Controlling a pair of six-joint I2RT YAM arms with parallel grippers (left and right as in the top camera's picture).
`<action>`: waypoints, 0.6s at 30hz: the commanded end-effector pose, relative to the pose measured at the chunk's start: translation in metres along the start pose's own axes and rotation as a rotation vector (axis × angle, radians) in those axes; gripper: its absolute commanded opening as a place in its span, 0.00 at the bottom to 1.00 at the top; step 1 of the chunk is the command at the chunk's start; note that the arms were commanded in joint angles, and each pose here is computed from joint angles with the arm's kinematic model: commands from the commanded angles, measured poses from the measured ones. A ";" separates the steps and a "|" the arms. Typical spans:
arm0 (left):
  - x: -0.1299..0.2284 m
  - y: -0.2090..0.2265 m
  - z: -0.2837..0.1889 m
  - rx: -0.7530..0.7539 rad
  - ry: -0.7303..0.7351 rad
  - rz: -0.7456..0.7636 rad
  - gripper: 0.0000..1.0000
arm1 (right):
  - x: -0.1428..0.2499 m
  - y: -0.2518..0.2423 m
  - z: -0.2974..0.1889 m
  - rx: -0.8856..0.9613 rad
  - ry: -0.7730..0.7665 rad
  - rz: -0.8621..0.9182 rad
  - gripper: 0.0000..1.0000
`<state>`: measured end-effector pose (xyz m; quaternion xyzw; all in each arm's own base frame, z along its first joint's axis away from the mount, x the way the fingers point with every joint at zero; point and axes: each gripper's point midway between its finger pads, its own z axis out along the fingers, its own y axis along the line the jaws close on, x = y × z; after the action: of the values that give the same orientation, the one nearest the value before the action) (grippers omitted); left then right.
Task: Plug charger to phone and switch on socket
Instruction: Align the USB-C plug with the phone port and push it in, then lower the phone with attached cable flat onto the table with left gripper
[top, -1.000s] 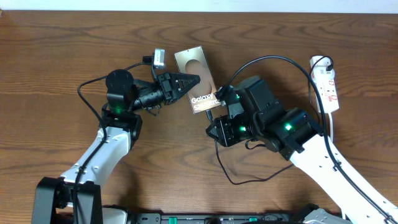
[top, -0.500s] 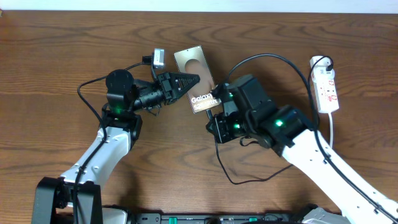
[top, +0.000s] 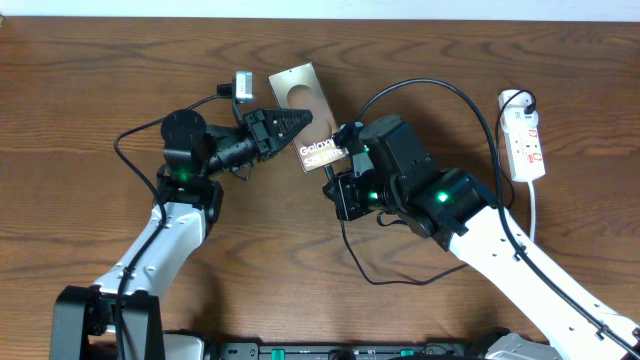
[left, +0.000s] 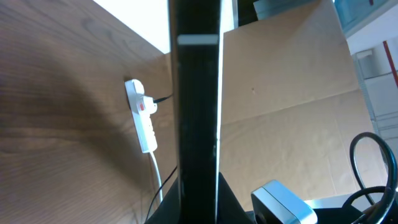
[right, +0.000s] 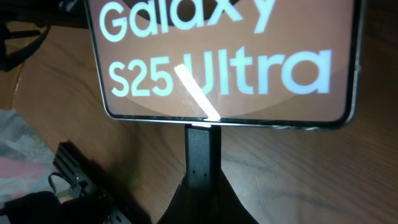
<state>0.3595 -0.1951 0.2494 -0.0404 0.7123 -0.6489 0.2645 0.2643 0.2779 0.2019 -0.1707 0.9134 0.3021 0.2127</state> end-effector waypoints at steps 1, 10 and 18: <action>0.052 -0.021 0.012 0.092 0.222 0.068 0.07 | -0.029 0.004 -0.019 0.026 -0.115 -0.024 0.01; 0.058 -0.023 0.013 0.102 0.247 0.077 0.07 | -0.043 0.007 -0.023 0.018 -0.174 -0.038 0.01; 0.054 -0.018 0.015 0.080 0.219 0.071 0.07 | 0.001 -0.009 -0.020 0.077 0.003 0.014 0.18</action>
<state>0.3418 -0.2197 0.2492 0.0118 0.7146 -0.6533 0.2497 0.2519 0.2633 0.1898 -0.1641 0.9305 0.2728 0.1814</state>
